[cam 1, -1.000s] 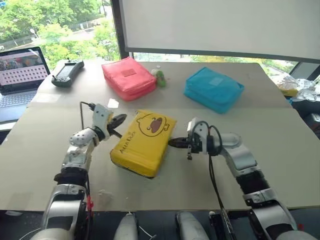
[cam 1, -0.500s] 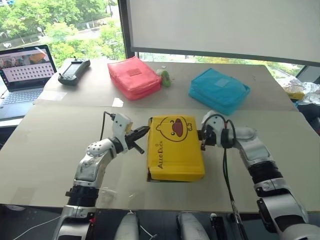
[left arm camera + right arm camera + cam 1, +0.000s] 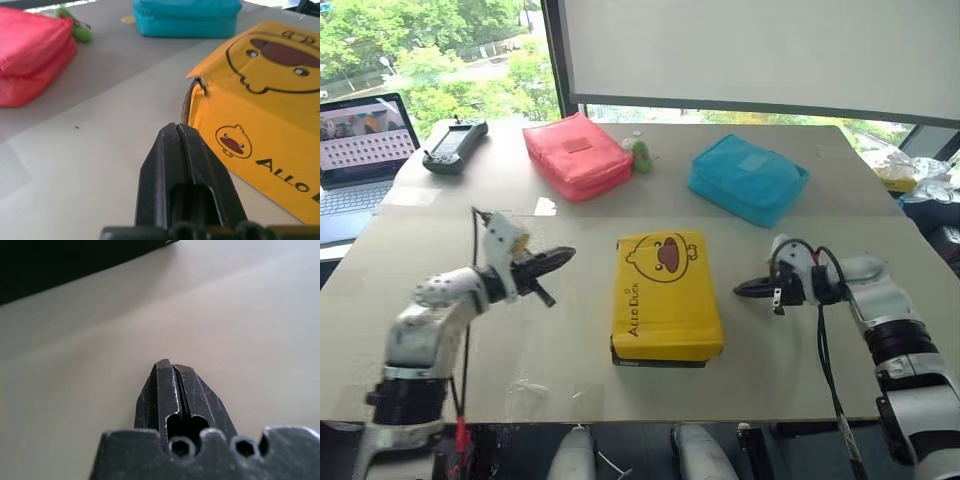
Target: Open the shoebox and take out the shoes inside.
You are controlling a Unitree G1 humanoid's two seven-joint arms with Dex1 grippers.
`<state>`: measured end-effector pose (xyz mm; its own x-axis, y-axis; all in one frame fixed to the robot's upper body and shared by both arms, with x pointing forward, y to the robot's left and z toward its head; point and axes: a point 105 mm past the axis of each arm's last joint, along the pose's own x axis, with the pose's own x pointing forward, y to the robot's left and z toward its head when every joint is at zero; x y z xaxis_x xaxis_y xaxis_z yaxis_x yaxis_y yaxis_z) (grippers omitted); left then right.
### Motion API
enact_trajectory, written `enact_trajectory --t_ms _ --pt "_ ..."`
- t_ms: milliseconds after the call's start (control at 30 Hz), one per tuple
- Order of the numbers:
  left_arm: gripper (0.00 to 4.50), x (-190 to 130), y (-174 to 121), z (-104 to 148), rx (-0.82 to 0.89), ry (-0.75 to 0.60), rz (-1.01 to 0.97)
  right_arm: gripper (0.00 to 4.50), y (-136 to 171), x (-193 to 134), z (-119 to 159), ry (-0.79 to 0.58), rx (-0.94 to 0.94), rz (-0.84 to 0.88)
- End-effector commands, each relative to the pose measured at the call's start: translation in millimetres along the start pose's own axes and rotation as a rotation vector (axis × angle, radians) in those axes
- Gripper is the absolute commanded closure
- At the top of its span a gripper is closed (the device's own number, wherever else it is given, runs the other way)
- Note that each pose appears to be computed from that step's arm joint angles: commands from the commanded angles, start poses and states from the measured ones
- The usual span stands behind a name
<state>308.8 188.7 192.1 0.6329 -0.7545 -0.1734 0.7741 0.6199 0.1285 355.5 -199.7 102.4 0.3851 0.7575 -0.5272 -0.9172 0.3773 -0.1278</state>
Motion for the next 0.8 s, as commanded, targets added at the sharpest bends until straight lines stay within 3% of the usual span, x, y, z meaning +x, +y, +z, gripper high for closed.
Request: enact_trajectory --t_ms 33,200,233,467,667,800 --pt "4.49 -25.0 -43.1 10.5 0.016 0.148 -0.278 4.44 11.4 12.5 8.4 -0.08 0.082 0.072" --pt "3.12 -47.3 -50.3 27.6 -0.002 0.253 -0.337 4.5 22.8 38.9 21.3 -0.152 0.109 0.138" --pt "2.53 -50.8 -51.5 30.3 0.005 0.271 -0.339 4.5 24.4 39.0 27.0 -0.171 0.116 0.155" --pt "0.03 -67.0 -57.5 33.9 0.009 0.332 -0.296 4.5 40.8 28.2 59.9 -0.225 0.068 0.273" --pt "0.03 -84.0 -61.5 26.5 -0.056 0.344 -0.238 4.5 61.1 15.1 118.5 -0.312 -0.075 0.348" --pt "0.03 -96.6 -56.0 33.4 -0.039 0.343 -0.179 4.5 81.6 18.9 151.7 -0.284 -0.267 0.381"
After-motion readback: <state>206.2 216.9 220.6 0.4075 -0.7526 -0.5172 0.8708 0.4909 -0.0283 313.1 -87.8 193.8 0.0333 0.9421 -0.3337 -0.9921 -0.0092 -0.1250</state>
